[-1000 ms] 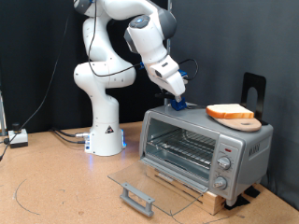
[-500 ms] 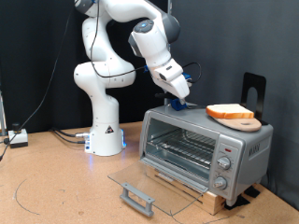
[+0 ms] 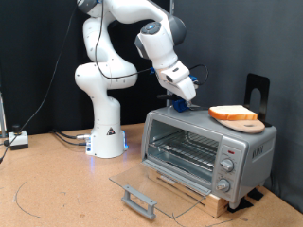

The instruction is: Make a piece of toast with the oven

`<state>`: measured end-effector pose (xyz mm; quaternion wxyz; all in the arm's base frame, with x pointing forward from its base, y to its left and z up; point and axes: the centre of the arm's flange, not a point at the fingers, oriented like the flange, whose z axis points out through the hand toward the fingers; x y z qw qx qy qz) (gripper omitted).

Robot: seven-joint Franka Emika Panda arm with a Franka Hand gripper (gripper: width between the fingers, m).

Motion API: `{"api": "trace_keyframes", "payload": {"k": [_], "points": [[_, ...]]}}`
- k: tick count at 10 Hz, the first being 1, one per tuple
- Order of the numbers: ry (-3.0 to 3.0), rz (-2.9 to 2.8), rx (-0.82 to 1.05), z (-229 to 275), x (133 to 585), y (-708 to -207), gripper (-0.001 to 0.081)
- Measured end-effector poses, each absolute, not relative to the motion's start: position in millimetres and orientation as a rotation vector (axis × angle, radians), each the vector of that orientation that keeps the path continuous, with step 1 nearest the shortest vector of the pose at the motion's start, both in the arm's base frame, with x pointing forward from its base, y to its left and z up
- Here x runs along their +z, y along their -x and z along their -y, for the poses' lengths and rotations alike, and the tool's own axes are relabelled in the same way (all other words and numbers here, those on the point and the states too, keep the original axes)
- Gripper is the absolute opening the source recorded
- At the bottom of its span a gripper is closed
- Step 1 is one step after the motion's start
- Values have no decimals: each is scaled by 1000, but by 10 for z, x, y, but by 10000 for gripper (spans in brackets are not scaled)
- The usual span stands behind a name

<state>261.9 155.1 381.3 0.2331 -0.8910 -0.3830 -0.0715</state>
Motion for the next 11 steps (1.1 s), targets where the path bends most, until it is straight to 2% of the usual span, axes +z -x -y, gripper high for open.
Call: {"api": "trace_keyframes", "payload": {"k": [1,2,3,5,11], "points": [[2455,1048,-191,-1566,3803,-2614,807],[2460,1050,-189,-1576,3796,-2611,747],[2465,1055,-193,-1584,3792,-2613,747],[2475,1061,-200,-1594,3787,-2618,468],[2485,1061,-214,-1596,3789,-2630,469]]}}
